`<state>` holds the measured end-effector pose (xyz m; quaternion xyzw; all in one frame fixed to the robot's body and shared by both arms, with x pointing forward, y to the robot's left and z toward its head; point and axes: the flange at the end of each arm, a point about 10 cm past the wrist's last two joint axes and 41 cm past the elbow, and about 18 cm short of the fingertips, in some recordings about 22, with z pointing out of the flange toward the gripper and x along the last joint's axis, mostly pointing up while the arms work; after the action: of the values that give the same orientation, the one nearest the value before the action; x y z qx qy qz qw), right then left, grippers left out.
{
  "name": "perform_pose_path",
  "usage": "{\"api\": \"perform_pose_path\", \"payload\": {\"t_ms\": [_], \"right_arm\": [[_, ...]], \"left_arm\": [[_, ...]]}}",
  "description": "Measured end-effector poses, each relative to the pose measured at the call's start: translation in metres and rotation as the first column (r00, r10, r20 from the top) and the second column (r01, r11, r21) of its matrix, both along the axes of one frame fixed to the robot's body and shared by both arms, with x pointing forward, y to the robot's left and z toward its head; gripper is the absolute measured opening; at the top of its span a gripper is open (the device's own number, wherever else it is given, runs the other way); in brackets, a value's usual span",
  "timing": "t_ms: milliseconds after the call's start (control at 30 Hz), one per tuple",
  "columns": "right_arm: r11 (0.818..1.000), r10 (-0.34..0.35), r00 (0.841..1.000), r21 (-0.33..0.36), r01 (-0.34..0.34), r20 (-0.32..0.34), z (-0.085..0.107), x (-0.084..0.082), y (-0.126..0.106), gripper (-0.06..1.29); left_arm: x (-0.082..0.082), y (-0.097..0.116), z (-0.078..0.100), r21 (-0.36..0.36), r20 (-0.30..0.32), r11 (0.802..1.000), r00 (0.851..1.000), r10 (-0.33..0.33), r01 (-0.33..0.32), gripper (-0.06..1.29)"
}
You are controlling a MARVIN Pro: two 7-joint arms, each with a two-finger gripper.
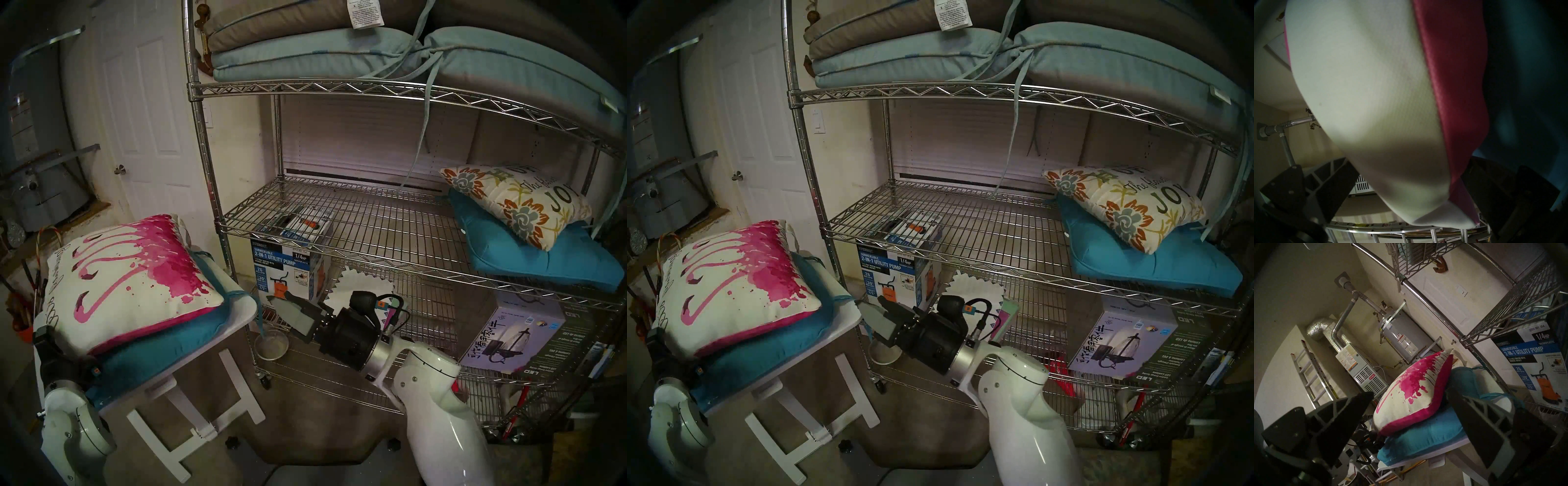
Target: Put cushion on the shelf
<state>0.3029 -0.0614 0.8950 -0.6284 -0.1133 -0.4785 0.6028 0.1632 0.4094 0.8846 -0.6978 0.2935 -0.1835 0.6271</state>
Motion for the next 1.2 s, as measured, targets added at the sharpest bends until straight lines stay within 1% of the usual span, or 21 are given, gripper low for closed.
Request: {"api": "perform_pose_path", "payload": {"t_ms": [133,233,333,467,567,633,967,1200], "right_arm": [[1.0,-0.003,1.0,-0.006,0.003,0.006,-0.002,0.009,0.004,1.21],[1.0,0.004,1.0,-0.011,-0.004,0.015,-0.002,0.019,0.011,1.21],[1.0,0.012,1.0,-0.014,-0.012,0.017,-0.003,0.024,0.016,1.21],[0.999,0.041,0.999,-0.025,-0.04,0.019,-0.006,0.033,0.029,1.21],[0.998,0.052,0.998,-0.028,-0.052,0.019,-0.007,0.036,0.034,1.21],[0.997,0.068,0.997,-0.031,-0.068,0.018,-0.009,0.042,0.041,1.21],[0.993,0.109,0.994,-0.043,-0.109,0.003,-0.017,0.063,0.062,1.21],[0.986,0.153,0.988,-0.06,-0.153,0.003,-0.021,0.072,0.082,1.21]], "left_arm": [[0.0,0.0,0.0,0.0,0.0,1.0,1.0,0.0,0.0,1.27],[0.0,0.0,0.0,0.0,-0.001,1.0,1.0,0.0,0.0,1.27],[0.0,0.0,0.0,0.001,-0.001,1.0,1.0,0.0,0.0,1.27],[0.0,0.0,0.0,0.001,-0.001,1.0,1.0,0.0,0.0,1.27],[0.0,0.0,0.0,0.001,-0.001,1.0,1.0,-0.001,0.001,1.27],[0.0,0.0,0.0,0.001,-0.001,1.0,1.0,-0.001,0.001,1.27],[0.0,0.0,0.0,0.001,-0.001,1.0,1.0,0.0,0.0,1.27],[0.0,0.0,0.0,0.001,-0.001,1.0,1.0,0.0,0.0,1.27]]}}
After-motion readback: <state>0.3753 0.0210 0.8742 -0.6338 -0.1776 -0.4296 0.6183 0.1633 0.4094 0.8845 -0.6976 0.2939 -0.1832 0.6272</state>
